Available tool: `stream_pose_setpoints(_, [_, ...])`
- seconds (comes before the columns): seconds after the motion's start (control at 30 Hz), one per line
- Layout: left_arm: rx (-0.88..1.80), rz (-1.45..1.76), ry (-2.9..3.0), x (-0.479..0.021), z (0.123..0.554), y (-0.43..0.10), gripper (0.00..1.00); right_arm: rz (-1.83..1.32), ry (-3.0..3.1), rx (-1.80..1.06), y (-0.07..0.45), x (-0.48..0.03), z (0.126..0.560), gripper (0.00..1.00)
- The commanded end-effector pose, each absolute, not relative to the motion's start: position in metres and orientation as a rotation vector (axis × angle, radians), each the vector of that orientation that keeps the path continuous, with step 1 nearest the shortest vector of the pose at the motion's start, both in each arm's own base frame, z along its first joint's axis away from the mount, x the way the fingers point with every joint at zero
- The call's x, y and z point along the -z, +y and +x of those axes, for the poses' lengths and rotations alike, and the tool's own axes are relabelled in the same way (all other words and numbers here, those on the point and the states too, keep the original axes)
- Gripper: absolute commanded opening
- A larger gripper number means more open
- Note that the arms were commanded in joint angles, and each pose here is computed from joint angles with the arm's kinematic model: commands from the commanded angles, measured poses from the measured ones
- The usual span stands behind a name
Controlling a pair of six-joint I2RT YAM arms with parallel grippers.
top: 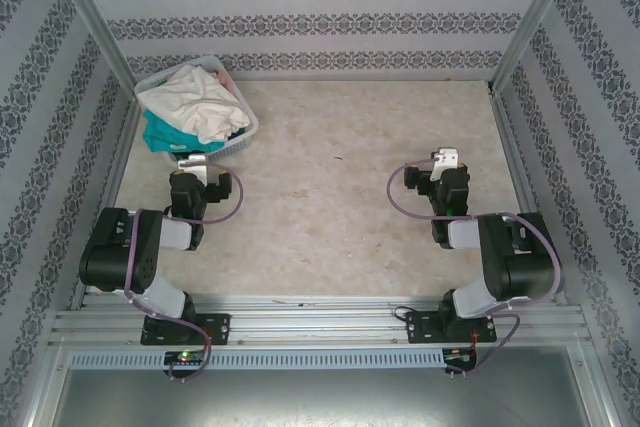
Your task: Fold and stack the t-shirts
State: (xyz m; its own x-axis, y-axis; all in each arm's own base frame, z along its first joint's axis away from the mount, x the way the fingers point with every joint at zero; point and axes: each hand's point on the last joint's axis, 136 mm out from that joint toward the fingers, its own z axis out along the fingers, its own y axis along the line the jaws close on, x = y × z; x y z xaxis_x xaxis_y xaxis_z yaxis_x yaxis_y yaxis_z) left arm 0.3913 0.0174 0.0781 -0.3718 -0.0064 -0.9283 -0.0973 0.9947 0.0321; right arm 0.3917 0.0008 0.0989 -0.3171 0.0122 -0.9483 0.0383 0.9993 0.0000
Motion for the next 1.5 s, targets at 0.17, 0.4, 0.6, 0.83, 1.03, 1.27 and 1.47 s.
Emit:
stream_pose_setpoints(0.17, [-0.086,-0.046,1.916,-0.087,0.399,0.012,1.00,0.048,1.861,0.046,-0.001,-0.107,0.397,0.98])
stream_pose_setpoints(0.4, [-0.084,-0.041,1.904,-0.089,0.399,0.011,1.00,0.047,1.860,0.045,-0.001,-0.107,0.397,0.98])
stream_pose_setpoints(0.6, [-0.063,-0.072,1.853,-0.133,0.370,0.008,1.00,0.157,1.838,0.135,-0.019,-0.127,0.392,0.98])
stream_pose_setpoints(0.83, [0.007,-0.584,1.849,-0.218,0.319,0.043,1.00,0.652,1.688,0.009,-0.049,-0.180,0.359,0.98])
stream_pose_setpoints(1.03, [0.349,-0.662,1.987,-0.252,0.364,-0.006,1.00,0.654,1.763,-0.590,-0.011,-0.182,0.371,0.98])
stream_pose_setpoints(1.27, [0.231,-0.319,2.377,-0.215,0.461,-0.144,1.00,0.349,1.981,-0.515,0.046,-0.186,0.378,0.98])
stream_pose_setpoints(1.47, [0.186,-0.146,2.543,-0.164,0.531,-0.231,1.00,0.313,2.055,-0.420,0.039,-0.169,0.370,0.98])
